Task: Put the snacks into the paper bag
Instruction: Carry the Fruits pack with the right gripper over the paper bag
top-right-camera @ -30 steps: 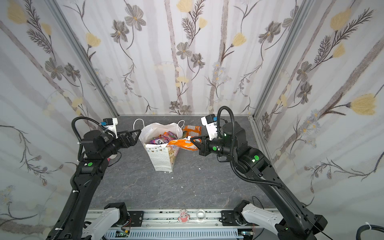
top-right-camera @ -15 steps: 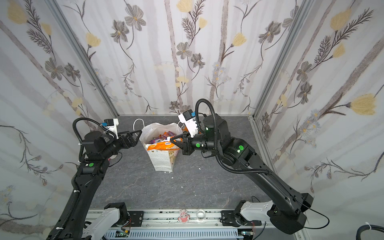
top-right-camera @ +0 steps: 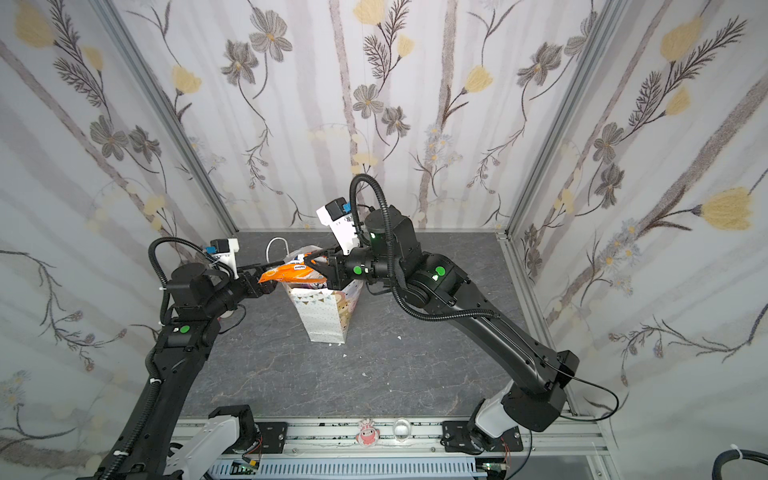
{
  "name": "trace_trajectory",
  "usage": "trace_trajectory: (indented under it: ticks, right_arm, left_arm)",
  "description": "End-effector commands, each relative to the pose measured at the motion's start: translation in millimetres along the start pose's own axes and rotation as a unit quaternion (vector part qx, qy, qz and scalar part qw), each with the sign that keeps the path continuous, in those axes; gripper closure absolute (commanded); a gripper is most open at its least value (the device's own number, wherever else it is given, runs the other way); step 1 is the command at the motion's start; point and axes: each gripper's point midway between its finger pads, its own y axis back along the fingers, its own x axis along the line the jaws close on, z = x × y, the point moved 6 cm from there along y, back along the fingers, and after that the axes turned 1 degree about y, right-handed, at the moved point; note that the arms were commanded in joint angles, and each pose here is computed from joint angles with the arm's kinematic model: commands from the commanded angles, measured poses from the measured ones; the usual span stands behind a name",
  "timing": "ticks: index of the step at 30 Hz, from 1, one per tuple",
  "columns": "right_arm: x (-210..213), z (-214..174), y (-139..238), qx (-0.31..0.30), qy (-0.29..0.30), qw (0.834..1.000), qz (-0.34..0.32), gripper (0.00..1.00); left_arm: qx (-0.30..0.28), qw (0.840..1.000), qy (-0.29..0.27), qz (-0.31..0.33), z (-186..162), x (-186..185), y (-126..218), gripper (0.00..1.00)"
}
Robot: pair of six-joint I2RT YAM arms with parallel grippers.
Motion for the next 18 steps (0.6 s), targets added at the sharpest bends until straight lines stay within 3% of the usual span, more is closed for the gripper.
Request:
trace_trajectory:
  ticks: [1,8,18]
  right_arm:
    - [-7,10,-8,-0.017,0.032,0.999,-0.031,1.00]
    - [-30,4,-35,0.011,0.049,0.996,-0.074,1.00]
    - [-71,2,-34,0.022,0.045,0.986,-0.161,1.00]
  left_arm:
    - [-0.015,1.000,-0.010,-0.013,6,-4,0,0.03]
    - [-0.013,1.000,-0.005,0.000,6,0,-1,0.07]
    - [-0.015,1.000,-0.001,0.014,7,4,-1,0.07]
